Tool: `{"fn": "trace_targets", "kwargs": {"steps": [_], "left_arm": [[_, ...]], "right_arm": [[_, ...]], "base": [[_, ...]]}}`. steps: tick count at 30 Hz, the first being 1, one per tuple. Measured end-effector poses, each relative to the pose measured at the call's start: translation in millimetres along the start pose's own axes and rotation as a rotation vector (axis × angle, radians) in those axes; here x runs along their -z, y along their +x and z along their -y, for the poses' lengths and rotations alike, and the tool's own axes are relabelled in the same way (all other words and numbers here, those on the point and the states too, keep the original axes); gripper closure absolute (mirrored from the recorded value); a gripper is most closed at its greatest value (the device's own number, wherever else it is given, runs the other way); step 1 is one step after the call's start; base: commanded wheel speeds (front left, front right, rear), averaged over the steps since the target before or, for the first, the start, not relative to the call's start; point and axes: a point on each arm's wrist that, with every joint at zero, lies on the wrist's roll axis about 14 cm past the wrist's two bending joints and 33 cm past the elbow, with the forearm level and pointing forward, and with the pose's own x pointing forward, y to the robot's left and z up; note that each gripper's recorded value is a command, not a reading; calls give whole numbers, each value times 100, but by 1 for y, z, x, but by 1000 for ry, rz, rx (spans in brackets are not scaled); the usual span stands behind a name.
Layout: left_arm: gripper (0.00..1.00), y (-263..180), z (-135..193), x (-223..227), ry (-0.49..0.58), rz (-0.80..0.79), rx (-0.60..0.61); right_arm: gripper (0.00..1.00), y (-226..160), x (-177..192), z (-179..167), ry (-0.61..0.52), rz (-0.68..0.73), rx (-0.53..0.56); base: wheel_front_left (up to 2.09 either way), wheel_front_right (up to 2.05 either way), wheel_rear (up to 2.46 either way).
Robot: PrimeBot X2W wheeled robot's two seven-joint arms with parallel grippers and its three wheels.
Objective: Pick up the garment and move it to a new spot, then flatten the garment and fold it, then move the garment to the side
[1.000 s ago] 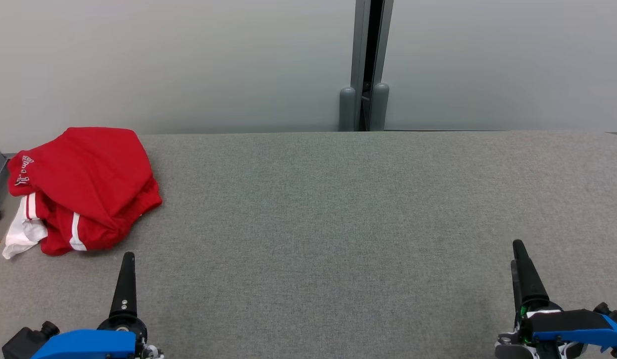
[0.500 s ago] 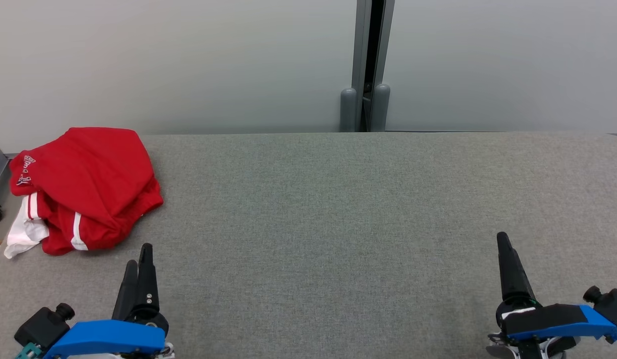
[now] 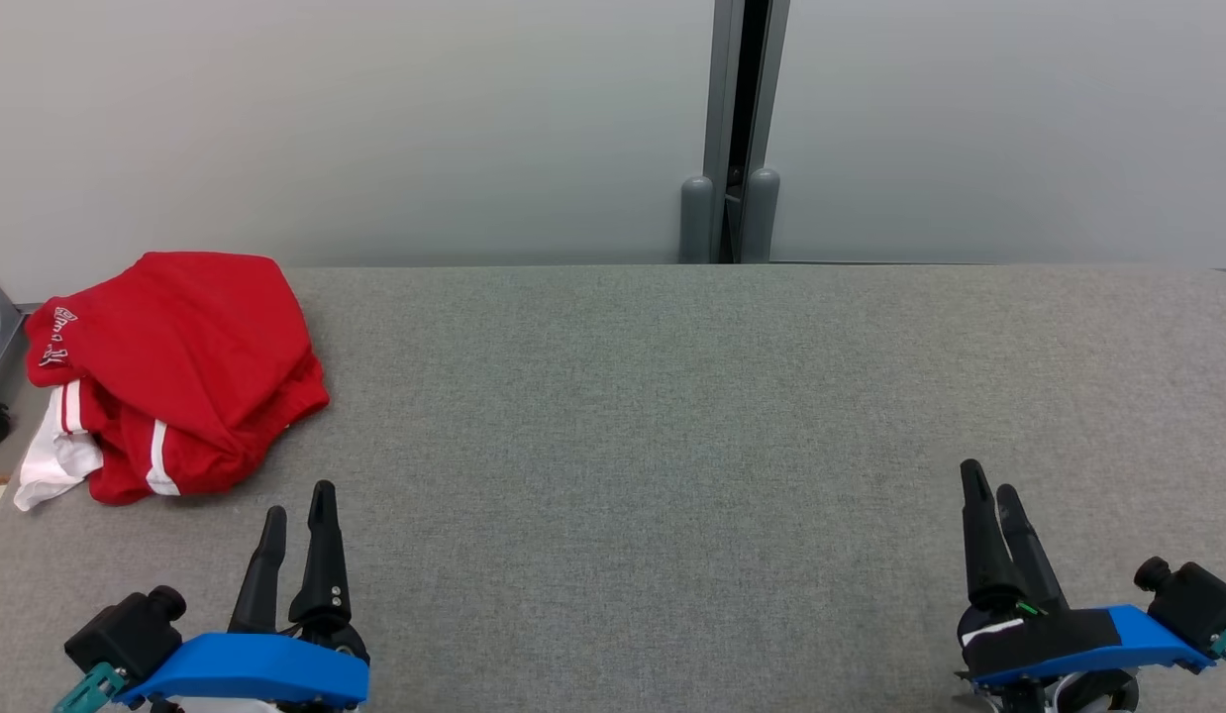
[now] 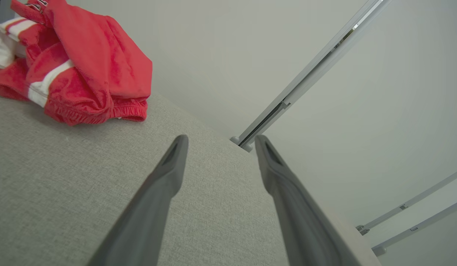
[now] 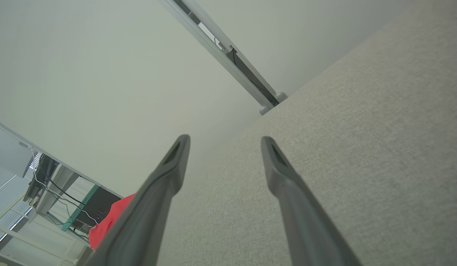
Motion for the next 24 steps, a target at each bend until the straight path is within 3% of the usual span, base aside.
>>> {"fn": "trace_targets", "kwargs": {"steps": [24], "left_arm": [[0, 0, 19, 2, 297, 31, 75]], "right_arm": [[0, -1, 6, -10, -259, 5, -51]], "base": [[0, 0, 0]]}}
